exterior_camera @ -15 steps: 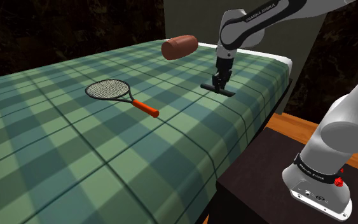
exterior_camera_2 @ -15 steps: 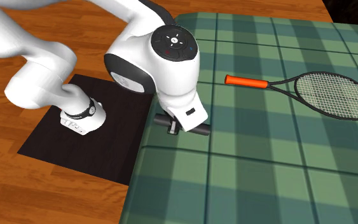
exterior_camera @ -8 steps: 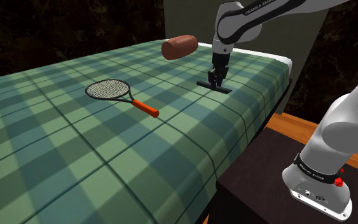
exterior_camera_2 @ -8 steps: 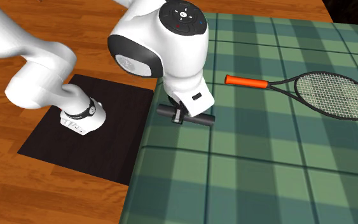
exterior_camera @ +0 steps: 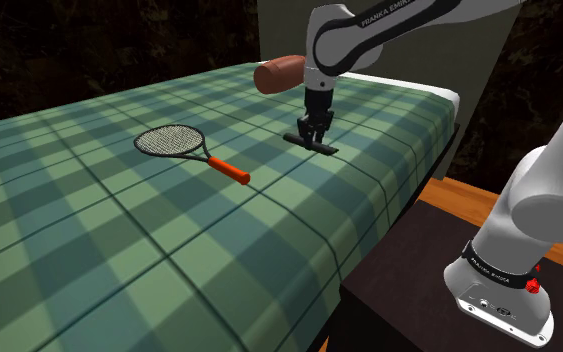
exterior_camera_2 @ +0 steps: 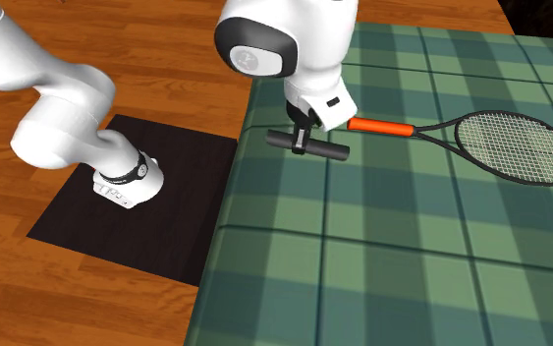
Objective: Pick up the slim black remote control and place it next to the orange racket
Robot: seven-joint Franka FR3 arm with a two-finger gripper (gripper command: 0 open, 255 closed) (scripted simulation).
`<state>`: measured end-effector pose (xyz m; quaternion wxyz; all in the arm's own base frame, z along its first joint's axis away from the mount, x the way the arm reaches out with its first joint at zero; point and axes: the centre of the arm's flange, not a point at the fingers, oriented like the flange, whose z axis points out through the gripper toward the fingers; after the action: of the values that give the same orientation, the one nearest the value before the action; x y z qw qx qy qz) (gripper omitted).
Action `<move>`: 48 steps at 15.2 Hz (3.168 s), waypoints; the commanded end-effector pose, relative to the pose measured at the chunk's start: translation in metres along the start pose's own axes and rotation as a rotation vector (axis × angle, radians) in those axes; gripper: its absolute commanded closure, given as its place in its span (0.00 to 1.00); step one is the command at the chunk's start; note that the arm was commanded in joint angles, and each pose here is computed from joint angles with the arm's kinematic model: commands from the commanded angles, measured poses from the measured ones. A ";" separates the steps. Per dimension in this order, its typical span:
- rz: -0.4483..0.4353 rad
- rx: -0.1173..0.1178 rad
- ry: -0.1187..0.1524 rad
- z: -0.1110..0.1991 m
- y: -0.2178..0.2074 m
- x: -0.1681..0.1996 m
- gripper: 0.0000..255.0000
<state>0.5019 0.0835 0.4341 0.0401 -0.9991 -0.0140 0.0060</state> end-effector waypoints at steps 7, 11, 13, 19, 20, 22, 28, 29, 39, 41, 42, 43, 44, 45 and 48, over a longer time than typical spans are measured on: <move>0.001 0.001 0.000 0.009 -0.105 0.030 1.00; 0.001 0.001 0.000 0.013 -0.156 0.045 1.00; 0.001 0.001 0.000 0.015 -0.181 0.053 1.00; 0.001 0.001 0.000 0.021 -0.257 0.075 1.00; 0.001 0.001 0.000 0.022 -0.269 0.079 1.00; 0.001 0.001 0.000 0.024 -0.295 0.087 1.00; 0.001 0.001 0.000 0.042 -0.328 0.097 1.00; 0.001 0.001 0.000 0.048 -0.328 0.097 1.00; 0.001 0.001 0.000 0.100 -0.324 0.098 1.00; 0.001 0.001 0.000 0.111 -0.323 0.098 1.00; 0.001 0.001 0.000 0.116 -0.322 0.098 1.00; 0.001 0.001 0.000 0.121 -0.322 0.098 1.00; 0.001 0.001 0.000 0.126 -0.322 0.098 1.00; 0.001 0.001 0.000 0.131 -0.321 0.098 1.00; 0.001 0.001 0.000 0.131 -0.321 0.098 1.00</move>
<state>0.5893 0.4166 0.3282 0.0404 -0.9991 -0.0134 0.0061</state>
